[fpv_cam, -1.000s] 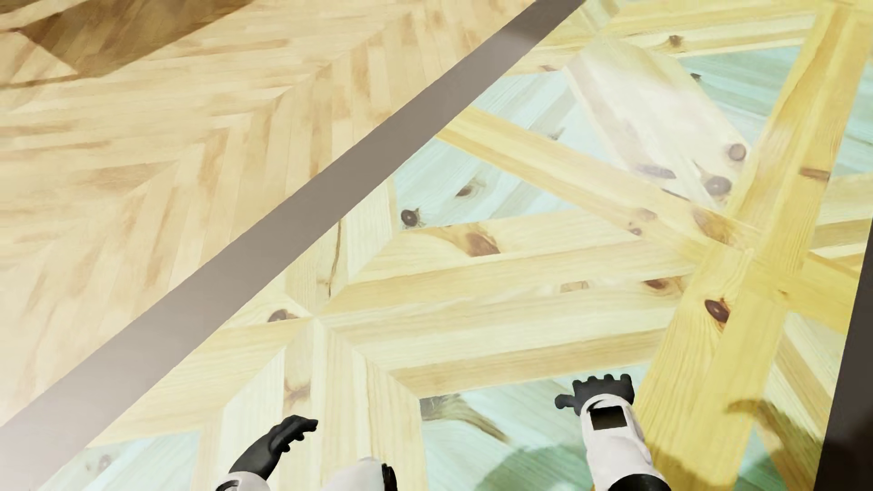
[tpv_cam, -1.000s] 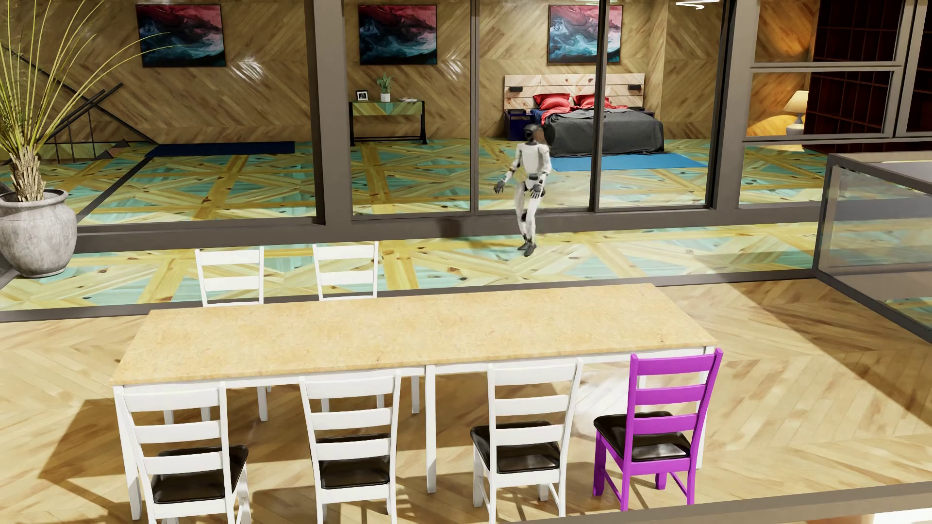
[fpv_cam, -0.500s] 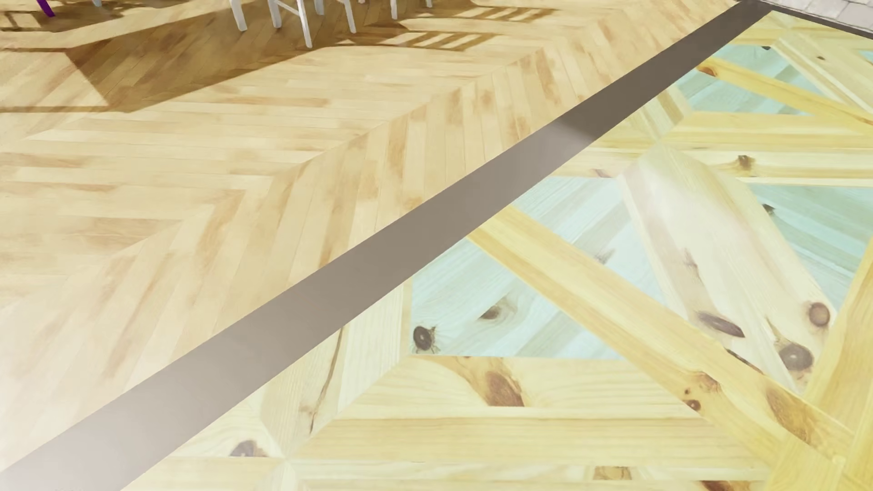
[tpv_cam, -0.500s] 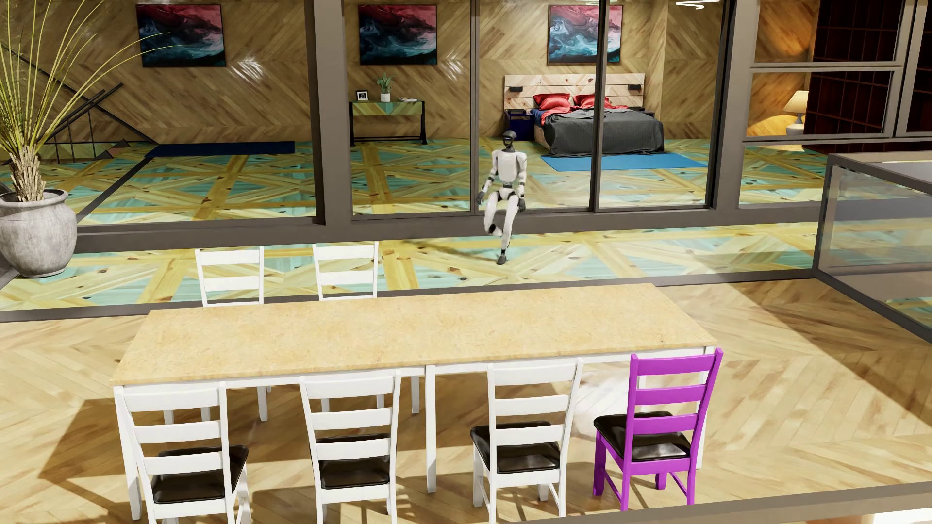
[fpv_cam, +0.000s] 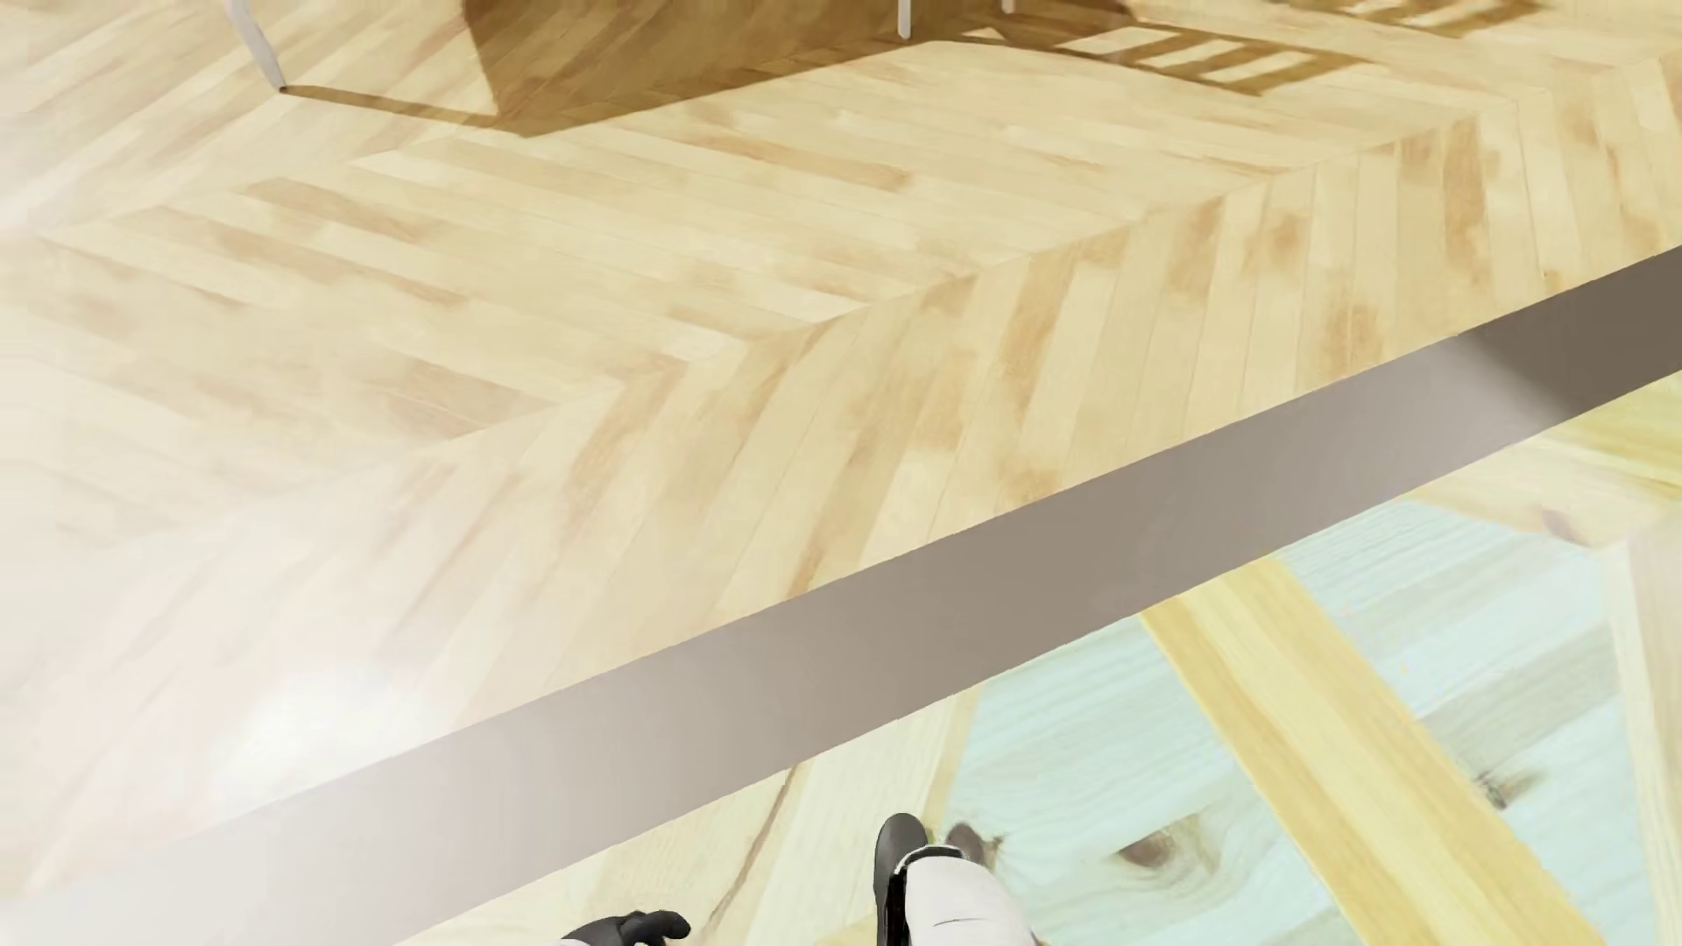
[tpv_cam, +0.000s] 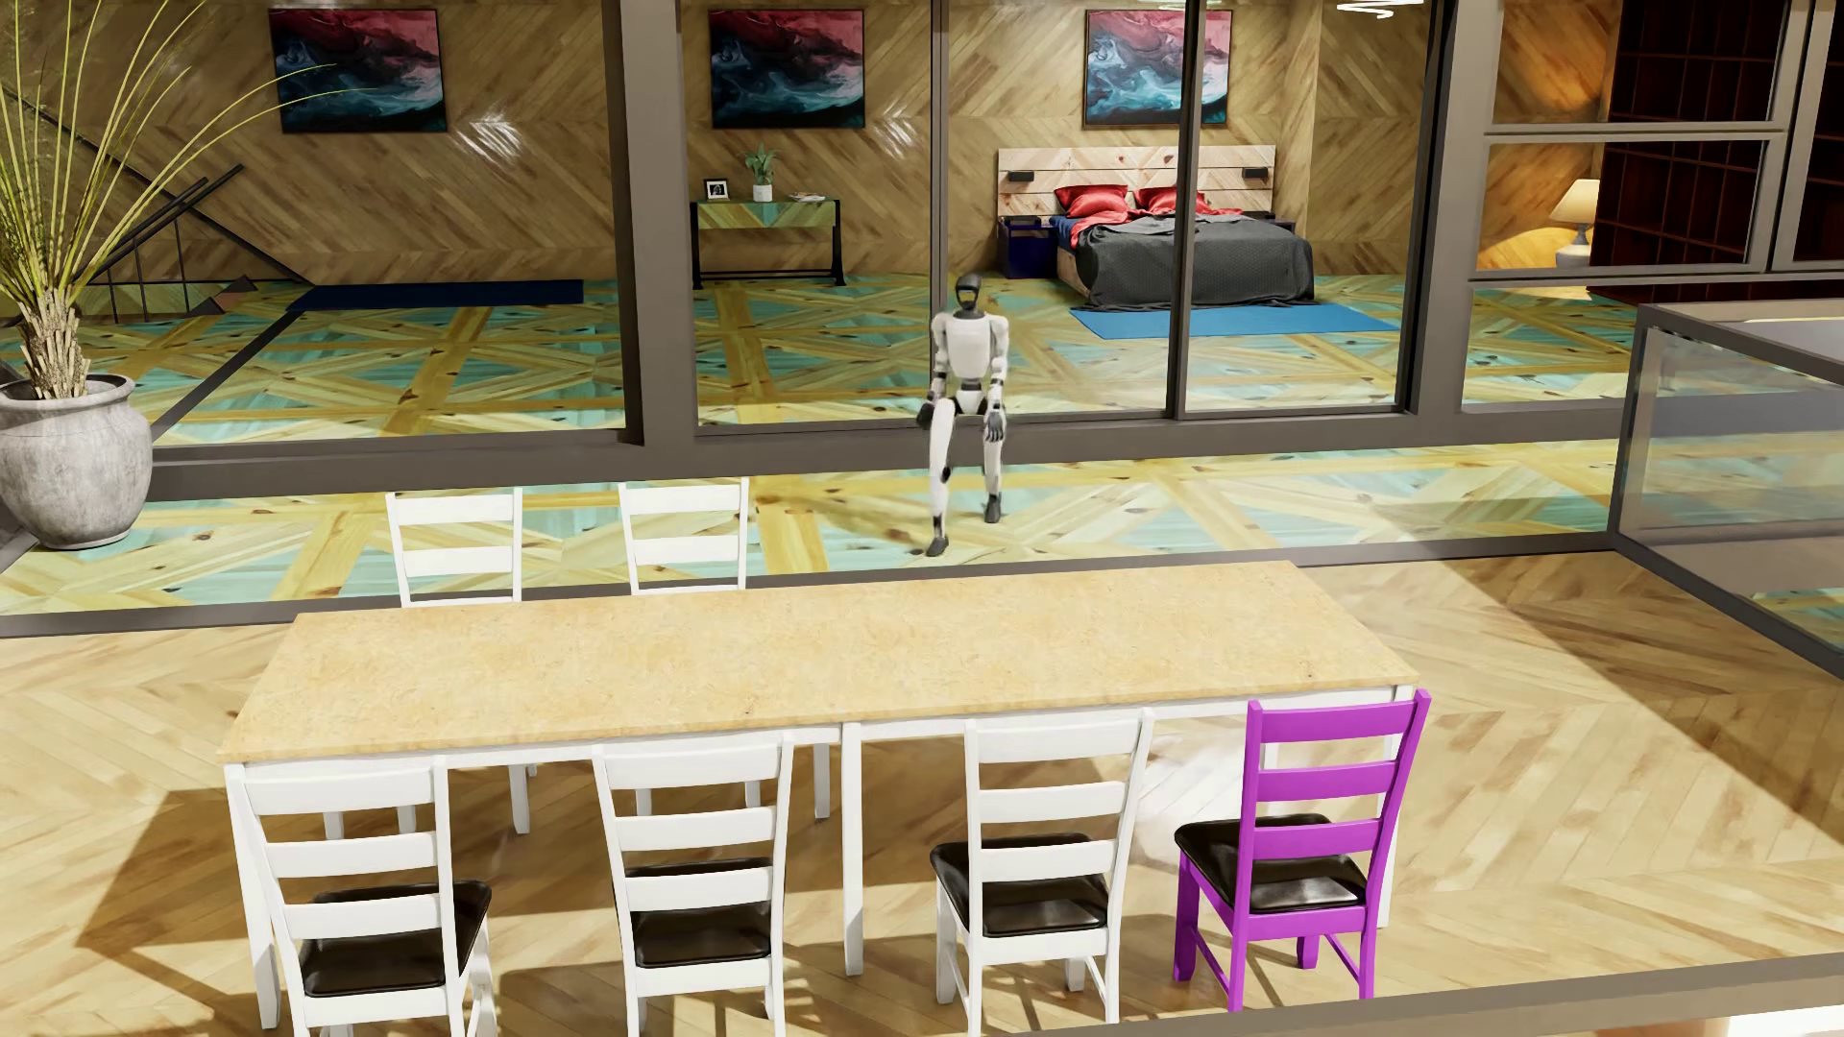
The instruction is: Move towards table
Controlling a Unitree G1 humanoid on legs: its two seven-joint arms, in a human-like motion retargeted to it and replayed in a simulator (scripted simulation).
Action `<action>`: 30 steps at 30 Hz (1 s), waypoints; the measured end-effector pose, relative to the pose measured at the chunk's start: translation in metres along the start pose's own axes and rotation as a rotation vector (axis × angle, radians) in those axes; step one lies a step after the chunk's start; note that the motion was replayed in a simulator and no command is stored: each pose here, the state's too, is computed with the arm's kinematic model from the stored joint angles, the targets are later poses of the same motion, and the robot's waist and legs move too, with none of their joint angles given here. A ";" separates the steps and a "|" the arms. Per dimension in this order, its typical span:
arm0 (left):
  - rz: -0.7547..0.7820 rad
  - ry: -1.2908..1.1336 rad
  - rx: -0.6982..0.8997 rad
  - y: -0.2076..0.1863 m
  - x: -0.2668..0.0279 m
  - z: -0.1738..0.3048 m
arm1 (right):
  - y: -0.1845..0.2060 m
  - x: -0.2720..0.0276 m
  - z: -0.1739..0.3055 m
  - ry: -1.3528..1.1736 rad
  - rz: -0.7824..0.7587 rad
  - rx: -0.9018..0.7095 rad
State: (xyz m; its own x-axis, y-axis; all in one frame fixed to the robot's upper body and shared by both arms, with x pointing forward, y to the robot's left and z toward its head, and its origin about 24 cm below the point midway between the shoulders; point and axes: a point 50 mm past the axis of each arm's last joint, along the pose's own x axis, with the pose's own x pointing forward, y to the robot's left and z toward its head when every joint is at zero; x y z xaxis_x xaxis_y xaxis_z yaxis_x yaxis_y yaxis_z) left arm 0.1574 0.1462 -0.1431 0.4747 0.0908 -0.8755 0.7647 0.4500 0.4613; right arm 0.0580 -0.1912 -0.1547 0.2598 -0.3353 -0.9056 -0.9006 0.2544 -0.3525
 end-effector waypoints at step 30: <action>-0.029 0.114 -0.174 -0.032 -0.012 -0.045 | 0.107 -0.028 -0.011 -0.049 0.451 0.162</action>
State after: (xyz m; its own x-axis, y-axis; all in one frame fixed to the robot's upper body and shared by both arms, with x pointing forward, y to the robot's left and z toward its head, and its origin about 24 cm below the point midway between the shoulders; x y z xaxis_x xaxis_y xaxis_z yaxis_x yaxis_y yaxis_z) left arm 0.1076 0.1707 -0.1542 0.3939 0.1714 -0.9030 0.6854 0.5998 0.4128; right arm -0.0498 -0.1644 -0.1645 -0.1244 -0.1166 -0.9854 -0.8625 0.5036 0.0493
